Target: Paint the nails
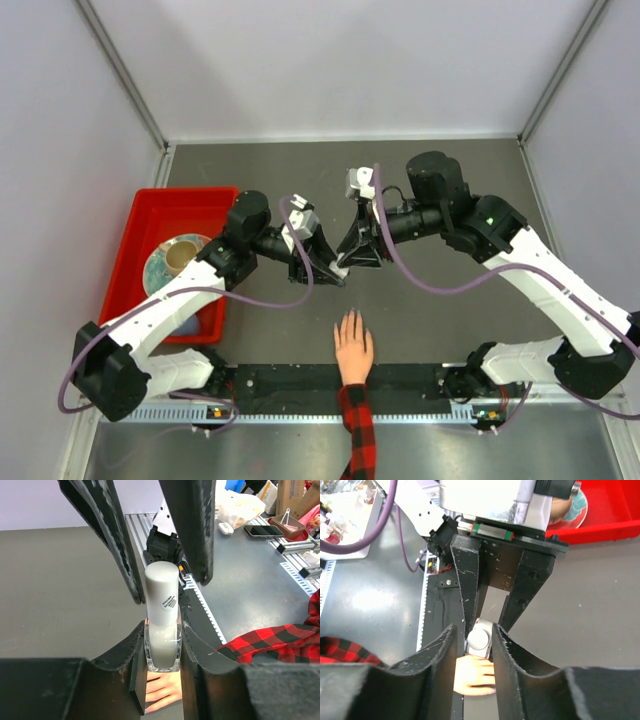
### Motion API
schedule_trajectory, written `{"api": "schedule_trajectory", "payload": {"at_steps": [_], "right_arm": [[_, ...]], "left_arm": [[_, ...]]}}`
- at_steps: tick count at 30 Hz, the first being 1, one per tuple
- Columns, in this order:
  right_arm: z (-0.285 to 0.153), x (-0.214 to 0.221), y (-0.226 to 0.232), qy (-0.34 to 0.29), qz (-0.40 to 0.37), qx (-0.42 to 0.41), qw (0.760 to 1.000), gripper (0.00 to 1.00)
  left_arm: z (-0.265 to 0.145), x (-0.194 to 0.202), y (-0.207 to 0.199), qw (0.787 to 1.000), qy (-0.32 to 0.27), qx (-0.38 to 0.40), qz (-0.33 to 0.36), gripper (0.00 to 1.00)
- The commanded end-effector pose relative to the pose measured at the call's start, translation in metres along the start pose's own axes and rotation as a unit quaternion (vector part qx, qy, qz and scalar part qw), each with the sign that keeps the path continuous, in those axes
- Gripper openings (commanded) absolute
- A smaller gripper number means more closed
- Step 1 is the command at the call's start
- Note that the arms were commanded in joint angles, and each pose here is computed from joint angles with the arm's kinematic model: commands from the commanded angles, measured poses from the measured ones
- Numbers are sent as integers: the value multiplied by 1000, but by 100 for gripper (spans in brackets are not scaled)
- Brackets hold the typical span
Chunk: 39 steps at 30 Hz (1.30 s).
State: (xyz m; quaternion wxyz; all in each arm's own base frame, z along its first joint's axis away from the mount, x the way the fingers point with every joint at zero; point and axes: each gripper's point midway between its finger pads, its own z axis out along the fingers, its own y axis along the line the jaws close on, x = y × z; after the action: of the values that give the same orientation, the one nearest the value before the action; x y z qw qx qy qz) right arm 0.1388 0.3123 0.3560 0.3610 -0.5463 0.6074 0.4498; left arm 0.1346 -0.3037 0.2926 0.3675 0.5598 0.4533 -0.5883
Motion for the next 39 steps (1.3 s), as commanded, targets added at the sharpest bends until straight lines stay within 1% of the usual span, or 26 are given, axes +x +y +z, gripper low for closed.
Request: {"api": "schedule_trajectory", "payload": {"at_steps": [1, 5, 9, 12, 13, 15, 18, 19, 21, 22, 23, 24, 25, 26, 27, 28, 29, 30, 31, 32, 33, 34, 35, 39], "right_arm": [[-5, -13, 3, -13, -22, -9, 1000, 31], [-5, -9, 0, -8, -20, 1, 1000, 31], [-4, -9, 0, -8, -17, -1, 1000, 25], [-4, -7, -1, -7, -16, 0, 1000, 16], [-3, -7, -1, -6, -15, 1, 1000, 8], [-2, -7, -4, -7, -15, 6, 1000, 0], [4, -3, -10, -3, 2, 21, 1000, 0], [6, 0, -17, 3, 9, 45, 999, 0], [16, 4, -17, 8, 6, 65, 998, 0], [17, 6, -33, 11, 14, 125, 992, 0], [24, 8, -34, 11, 18, 146, 989, 0], [28, 14, -41, 14, 32, 173, 984, 0], [27, 9, -59, -6, 70, 239, 968, 0], [34, 13, -65, -5, 88, 266, 960, 0], [43, 7, -59, -12, 95, 283, 954, 0], [34, 7, -77, -31, 134, 378, 916, 0], [33, 6, -81, -37, 152, 413, 897, 0], [44, 0, -75, -43, 167, 430, 886, 0], [34, -3, -85, -78, 212, 487, 844, 0], [36, 5, -85, -65, 224, 503, 832, 0], [48, -3, -80, -74, 239, 498, 830, 0], [48, -2, -81, -73, 241, 512, 821, 0], [49, -2, -78, -70, 242, 515, 820, 0], [48, -10, -73, -93, 253, 506, 819, 0]], "left_arm": [[1, -21, -4, 999, -9, 10, 46, 0], [1, -22, -4, 999, -9, 10, 46, 0], [0, -23, -3, 999, -10, 6, 49, 0], [-1, -23, 0, 998, -9, -8, 55, 0], [-1, -24, 2, 998, -9, -15, 56, 0], [-3, -24, 13, 997, -6, -50, 60, 0], [-8, -24, 32, 991, 0, -115, 65, 0], [-11, -26, 38, 989, 0, -136, 66, 0], [-18, -28, 50, 980, -1, -184, 71, 0], [-21, -28, 56, 977, 0, -203, 71, 0], [-24, -31, 59, 972, -5, -223, 74, 0], [-32, -33, 72, 961, -7, -266, 73, 0], [-38, -31, 77, 954, -6, -290, 72, 0], [-46, -33, 84, 944, -7, -322, 73, 0], [-53, -33, 90, 934, -5, -349, 76, 0], [-68, -31, 102, 912, -1, -403, 74, 0], [-76, -34, 104, 902, -2, -425, 80, 0], [-82, -33, 107, 894, 1, -441, 82, 0], [-90, -33, 110, 883, 3, -463, 84, 0], [-93, -37, 107, 879, 2, -468, 96, 0], [-95, -36, 107, 877, 1, -470, 98, 0], [-96, -38, 105, 875, -4, -472, 104, 0], [-98, -45, 101, 871, -15, -477, 116, 0], [-102, -47, 98, 866, -22, -483, 126, 0]]}}
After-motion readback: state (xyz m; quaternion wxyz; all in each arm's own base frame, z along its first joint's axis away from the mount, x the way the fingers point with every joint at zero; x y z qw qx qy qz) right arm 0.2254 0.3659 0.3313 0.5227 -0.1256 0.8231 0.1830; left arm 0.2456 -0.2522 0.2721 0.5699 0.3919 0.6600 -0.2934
